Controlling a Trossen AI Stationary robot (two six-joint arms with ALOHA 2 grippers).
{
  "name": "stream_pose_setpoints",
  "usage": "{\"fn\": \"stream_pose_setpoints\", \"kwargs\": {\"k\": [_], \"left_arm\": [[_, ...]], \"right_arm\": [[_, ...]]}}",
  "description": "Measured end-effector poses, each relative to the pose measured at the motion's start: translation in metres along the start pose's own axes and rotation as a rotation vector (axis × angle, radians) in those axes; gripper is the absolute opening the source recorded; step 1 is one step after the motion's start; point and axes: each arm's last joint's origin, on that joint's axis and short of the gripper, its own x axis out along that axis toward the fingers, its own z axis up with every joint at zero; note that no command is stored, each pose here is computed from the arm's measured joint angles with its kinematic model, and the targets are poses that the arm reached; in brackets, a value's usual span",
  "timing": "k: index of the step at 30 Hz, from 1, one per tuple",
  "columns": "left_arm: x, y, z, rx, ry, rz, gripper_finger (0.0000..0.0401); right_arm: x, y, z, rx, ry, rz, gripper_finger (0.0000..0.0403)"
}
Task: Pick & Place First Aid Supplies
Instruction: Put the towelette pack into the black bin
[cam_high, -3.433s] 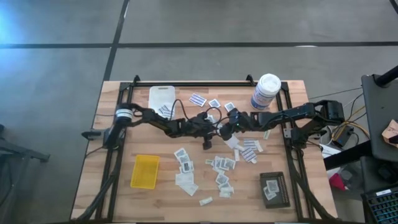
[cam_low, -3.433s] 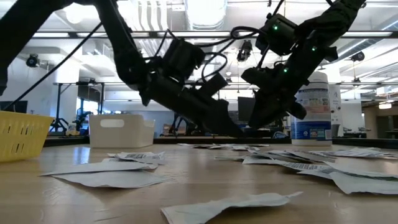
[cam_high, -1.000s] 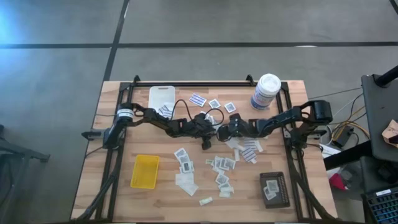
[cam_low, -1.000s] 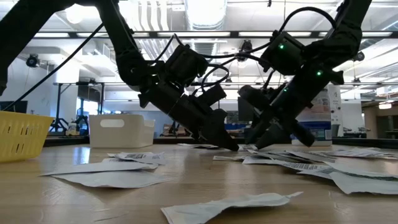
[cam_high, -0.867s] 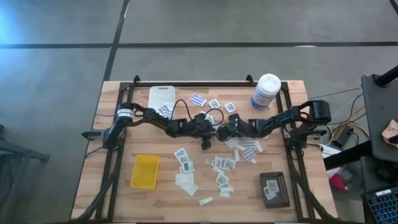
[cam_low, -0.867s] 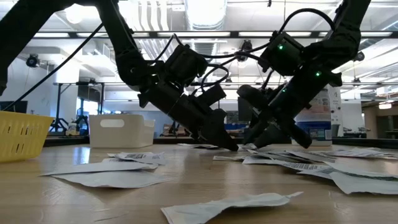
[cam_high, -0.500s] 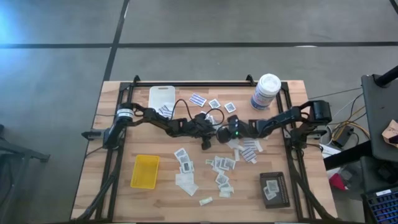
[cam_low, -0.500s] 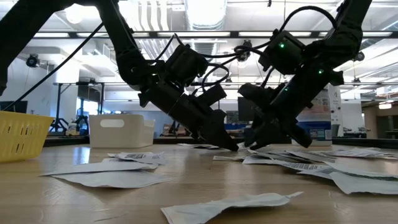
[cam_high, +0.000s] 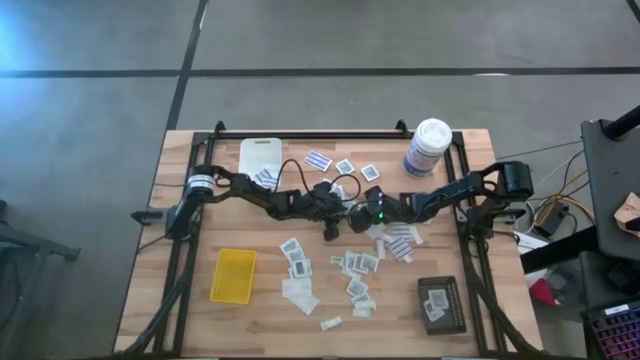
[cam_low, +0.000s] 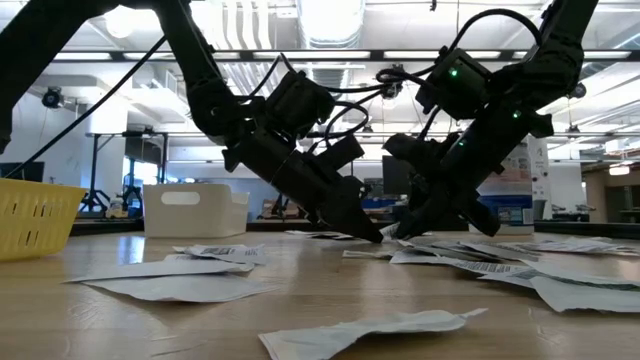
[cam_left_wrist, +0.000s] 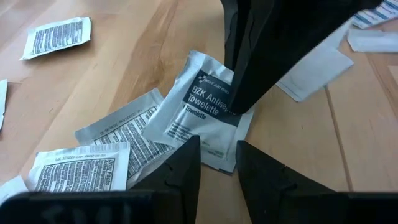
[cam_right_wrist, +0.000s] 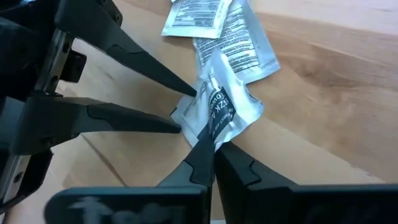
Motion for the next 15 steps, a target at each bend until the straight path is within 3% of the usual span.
{"fn": "stream_pose_setpoints", "kwargs": {"k": [15], "left_arm": [[-0.046,0.003,0.028,0.073,0.119,-0.008,0.0108]], "right_arm": [[-0.012,0.013,-0.008,-0.097,0.082,0.098,0.0008]]}}
